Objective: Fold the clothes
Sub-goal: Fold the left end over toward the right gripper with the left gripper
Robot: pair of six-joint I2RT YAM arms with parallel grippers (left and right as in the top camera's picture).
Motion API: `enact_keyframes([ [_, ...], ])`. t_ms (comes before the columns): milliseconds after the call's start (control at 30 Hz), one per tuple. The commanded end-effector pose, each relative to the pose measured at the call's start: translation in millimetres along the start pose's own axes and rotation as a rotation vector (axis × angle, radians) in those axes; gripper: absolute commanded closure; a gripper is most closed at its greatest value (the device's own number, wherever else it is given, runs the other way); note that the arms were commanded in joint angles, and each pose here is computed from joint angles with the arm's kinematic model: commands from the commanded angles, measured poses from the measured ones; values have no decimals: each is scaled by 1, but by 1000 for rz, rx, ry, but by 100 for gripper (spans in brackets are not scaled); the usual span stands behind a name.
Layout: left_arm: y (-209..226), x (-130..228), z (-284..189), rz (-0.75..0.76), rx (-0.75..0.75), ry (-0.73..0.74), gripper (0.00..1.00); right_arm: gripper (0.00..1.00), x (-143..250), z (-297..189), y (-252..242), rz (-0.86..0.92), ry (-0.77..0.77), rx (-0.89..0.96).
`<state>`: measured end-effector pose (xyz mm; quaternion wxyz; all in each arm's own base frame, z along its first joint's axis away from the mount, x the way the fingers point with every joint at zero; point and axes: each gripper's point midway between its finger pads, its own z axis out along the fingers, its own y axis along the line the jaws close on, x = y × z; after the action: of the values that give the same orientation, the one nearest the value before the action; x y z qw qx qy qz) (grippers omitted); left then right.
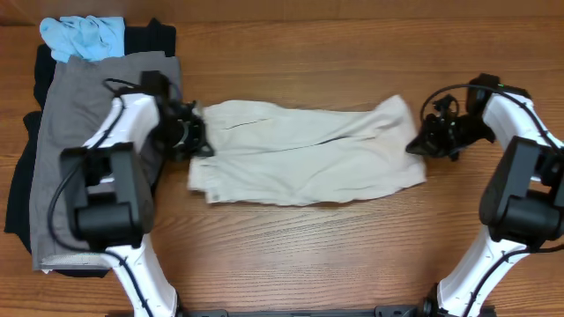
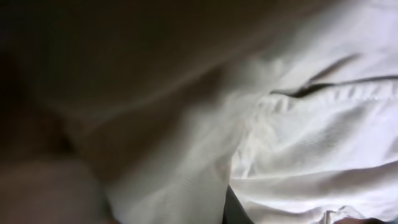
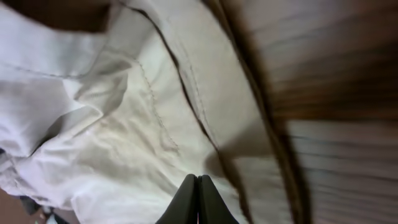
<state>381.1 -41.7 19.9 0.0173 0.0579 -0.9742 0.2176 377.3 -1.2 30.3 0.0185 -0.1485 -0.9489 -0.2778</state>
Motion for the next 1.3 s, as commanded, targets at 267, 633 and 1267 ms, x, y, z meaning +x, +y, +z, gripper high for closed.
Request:
enact_keyframes([
  [267, -20, -38, -112, 194, -193, -204, 96, 96, 5, 6, 92, -285, -56, -61],
  [633, -42, -47, -156, 209, -192, -278, 96, 96, 7, 62, 63, -190, 23, 86],
  [1267, -156, -25, -124, 405, -145, -245, 96, 96, 26, 97, 35, -118, 66, 96],
])
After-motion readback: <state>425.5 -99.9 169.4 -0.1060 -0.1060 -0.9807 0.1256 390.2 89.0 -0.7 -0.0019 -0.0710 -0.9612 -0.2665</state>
